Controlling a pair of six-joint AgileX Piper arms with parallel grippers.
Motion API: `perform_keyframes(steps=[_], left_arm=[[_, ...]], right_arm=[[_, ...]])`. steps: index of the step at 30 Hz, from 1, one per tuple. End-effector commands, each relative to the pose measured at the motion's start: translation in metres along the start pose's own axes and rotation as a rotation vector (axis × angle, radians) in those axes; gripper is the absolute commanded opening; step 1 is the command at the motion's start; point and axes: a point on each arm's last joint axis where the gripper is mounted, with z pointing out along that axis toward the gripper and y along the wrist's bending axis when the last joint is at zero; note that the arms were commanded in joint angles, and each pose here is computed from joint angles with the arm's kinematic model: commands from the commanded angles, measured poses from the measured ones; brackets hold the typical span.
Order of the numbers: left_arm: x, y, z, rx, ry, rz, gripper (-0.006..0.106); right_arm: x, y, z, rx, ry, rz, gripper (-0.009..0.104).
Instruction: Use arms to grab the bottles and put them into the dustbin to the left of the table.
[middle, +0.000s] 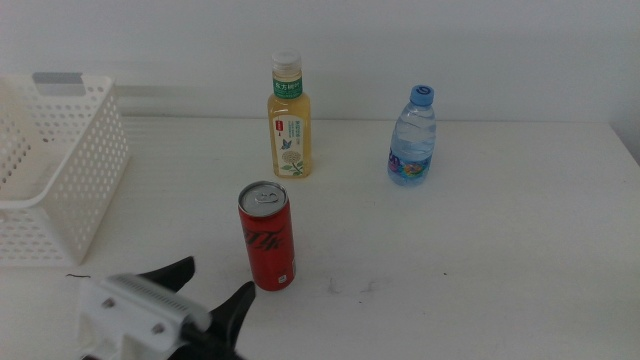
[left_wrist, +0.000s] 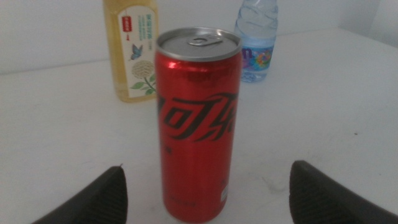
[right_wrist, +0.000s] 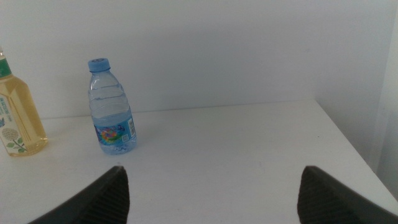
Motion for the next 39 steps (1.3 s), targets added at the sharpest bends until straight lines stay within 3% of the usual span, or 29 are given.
perform_keyframes(steps=[1, 14, 24, 39], left_arm=[[-0.004, -0.004, 0.008, 0.007, 0.015, 0.001, 0.086], [-0.023, 0.000, 0.049, -0.043, 0.092, 0.075, 0.086], [-0.017, 0.009, 0.088, 0.020, 0.122, 0.059, 0.086], [0.000, 0.011, 0.131, 0.016, 0.139, 0.044, 0.086]], right_arm=[[0.000, 0.000, 0.000, 0.005, -0.010, -0.009, 0.083], [0.000, 0.000, 0.000, 0.005, -0.010, -0.009, 0.083], [0.000, 0.000, 0.000, 0.005, -0.010, -0.009, 0.083], [0.000, 0.000, 0.000, 0.005, -0.010, -0.009, 0.083]])
